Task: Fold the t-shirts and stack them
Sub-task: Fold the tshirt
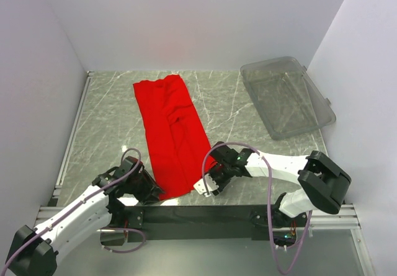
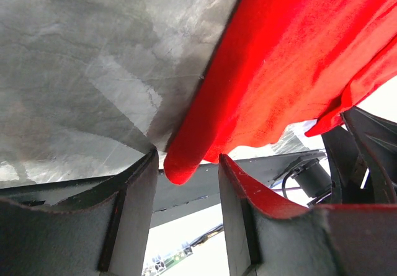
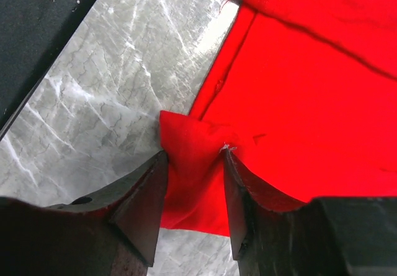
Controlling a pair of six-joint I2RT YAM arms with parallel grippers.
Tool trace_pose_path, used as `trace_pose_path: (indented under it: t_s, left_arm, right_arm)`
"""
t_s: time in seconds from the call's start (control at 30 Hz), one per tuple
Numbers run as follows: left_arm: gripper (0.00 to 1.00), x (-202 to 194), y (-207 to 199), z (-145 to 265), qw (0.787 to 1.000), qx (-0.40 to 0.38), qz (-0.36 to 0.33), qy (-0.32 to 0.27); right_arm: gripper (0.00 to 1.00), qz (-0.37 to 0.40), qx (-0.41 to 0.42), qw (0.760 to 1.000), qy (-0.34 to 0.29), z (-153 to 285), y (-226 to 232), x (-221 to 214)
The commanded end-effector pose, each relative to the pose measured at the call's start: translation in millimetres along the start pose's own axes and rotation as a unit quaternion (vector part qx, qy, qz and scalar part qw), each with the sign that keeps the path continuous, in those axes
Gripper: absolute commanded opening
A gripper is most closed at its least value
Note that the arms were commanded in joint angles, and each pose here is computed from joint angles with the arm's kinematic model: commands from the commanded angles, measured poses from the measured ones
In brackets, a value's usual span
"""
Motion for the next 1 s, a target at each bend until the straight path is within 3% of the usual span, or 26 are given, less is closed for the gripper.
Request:
trace_pose_path:
  t_s: [0.0, 0.2, 0.3, 0.33, 0.43, 0.57, 0.67, 0.7, 0.87, 0.97]
  left_arm:
    - [0.49, 0.8, 0.6, -0.6, 1.0, -0.004, 0.004, -0.005]
    - [0.49, 0.7, 2.0, -1.7, 1.0, -0.002, 0.002, -0.003]
    - [0.49, 1.0, 3.6, -1.9, 1.0, -0.003, 0.006, -0.005]
    - [0.49, 1.0, 4.4, -2.2, 1.0, -0.004, 0.007, -0.005]
    - [0.48, 1.2, 5.2, -3.7, 1.0, -0.008, 0.008, -0.004]
    - [0.46, 1.8, 4.7, -8.0, 1.0, -0.007, 0.003, 0.001]
    - [0.38, 2.4, 1.8, -11.4, 1.0, -0.003, -0.006, 0.006]
    - [0.28, 2.8, 0.2, -11.7, 1.0, -0.006, -0.012, 0.006]
    - [0.01, 4.1, -9.1, -10.1, 1.0, -0.012, -0.025, -0.002]
    - [0.01, 3.8, -18.1, -1.4, 0.999, -0.028, -0.038, -0.016]
  right_arm:
    - [0.48, -0.006, -0.012, 0.999, 0.029, 0.7, -10.3, 1.8]
    - [0.4, -0.009, 0.005, 0.999, 0.041, -12.2, -13.4, 4.5]
    - [0.22, -0.013, 0.008, 0.999, 0.038, -15.2, -12.6, 6.0]
    - [0.1, -0.012, 0.002, 0.999, 0.036, -14.6, -13.9, 6.7]
    - [0.01, -0.012, -0.001, 1.0, 0.028, -13.1, -12.1, 9.3]
    - [0.0, -0.017, -0.005, 1.0, 0.021, -12.0, -11.3, 11.2]
    - [0.0, -0.031, -0.015, 0.999, 0.01, -10.0, -14.9, 13.8]
    - [0.0, -0.038, -0.017, 0.999, 0.007, -9.0, -14.8, 14.2]
    - [0.0, -0.059, -0.036, 0.997, -0.017, 4.6, -19.8, 17.2]
    - [0.0, -0.072, -0.053, 0.996, -0.025, 16.9, -23.9, 16.0]
Point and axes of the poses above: each gripper's point midway between its finger pads, its own z axis back along the fingers, its own y axis along the line the jaws close on, x = y × z, the point moved 9 cm from there along z, back along the fingers, and after that the axes turned 10 degrees about z, right-handed, at the moved point
